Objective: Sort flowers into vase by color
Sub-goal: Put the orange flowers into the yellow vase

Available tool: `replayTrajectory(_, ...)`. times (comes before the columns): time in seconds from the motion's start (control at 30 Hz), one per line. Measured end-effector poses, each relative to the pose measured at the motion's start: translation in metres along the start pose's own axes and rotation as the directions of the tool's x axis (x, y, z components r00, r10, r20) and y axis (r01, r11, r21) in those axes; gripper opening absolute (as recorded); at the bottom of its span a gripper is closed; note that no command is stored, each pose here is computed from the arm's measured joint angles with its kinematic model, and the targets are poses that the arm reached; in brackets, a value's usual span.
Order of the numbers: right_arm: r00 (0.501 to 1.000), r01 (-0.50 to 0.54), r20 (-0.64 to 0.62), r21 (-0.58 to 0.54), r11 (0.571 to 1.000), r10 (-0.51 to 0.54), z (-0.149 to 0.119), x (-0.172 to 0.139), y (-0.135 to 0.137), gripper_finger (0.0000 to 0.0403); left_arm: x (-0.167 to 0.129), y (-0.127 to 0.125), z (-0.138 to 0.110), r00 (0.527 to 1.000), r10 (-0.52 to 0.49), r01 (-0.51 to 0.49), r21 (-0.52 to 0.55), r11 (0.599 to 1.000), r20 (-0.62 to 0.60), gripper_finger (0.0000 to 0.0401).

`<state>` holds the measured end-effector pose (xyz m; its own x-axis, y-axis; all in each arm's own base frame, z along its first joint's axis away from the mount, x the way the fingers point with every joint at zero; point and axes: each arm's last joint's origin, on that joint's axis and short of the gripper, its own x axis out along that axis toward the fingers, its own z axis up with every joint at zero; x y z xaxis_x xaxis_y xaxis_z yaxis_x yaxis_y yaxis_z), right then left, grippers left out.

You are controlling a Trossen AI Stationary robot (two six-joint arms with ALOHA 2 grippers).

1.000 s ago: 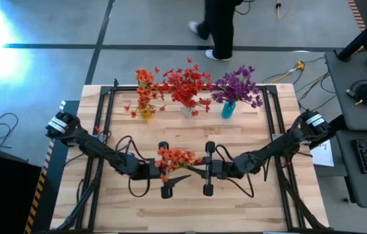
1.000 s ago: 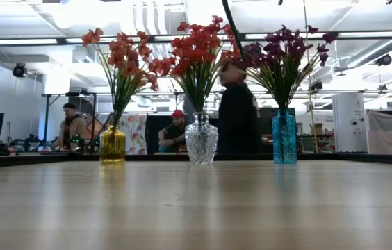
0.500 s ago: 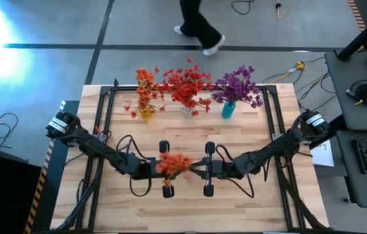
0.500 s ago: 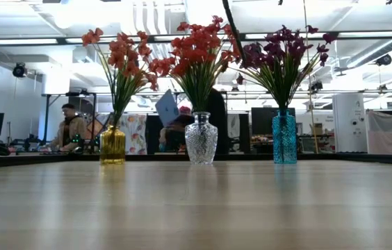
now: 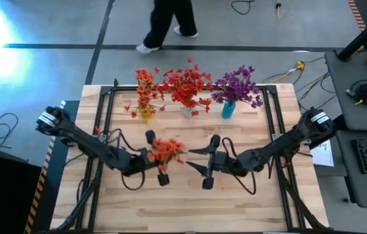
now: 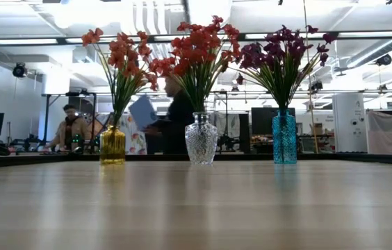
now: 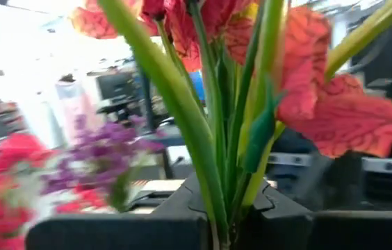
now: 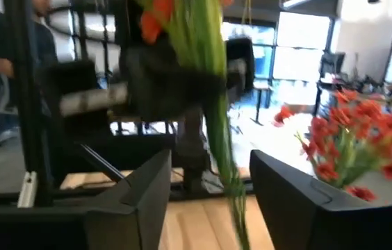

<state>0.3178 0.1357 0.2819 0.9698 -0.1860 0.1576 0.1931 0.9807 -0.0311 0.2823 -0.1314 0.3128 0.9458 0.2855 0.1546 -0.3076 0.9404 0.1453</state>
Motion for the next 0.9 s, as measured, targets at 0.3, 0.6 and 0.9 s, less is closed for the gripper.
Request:
replayTrajectory(0.3,0.997,0.018,-0.073,0.008,1.0,-0.018,0.001,-0.003,-0.004,0.0213,-0.043,0.068,0.057,0.986,0.167,-0.168,-0.016,0.986,-0.028,0.0002)
replayTrajectory(0.6,0.996,0.036,-0.085,0.038,0.999,-0.032,-0.004,0.001,-0.008,0.021,-0.102,0.156,0.114,0.915,0.4,-0.398,-0.045,0.916,0.055,0.0001)
replayTrajectory(0.9,0.994,0.068,-0.086,0.041,0.997,-0.064,-0.006,0.007,-0.017,0.021,-0.122,0.2,0.111,0.825,0.562,-0.563,0.003,0.827,0.056,0.0001)
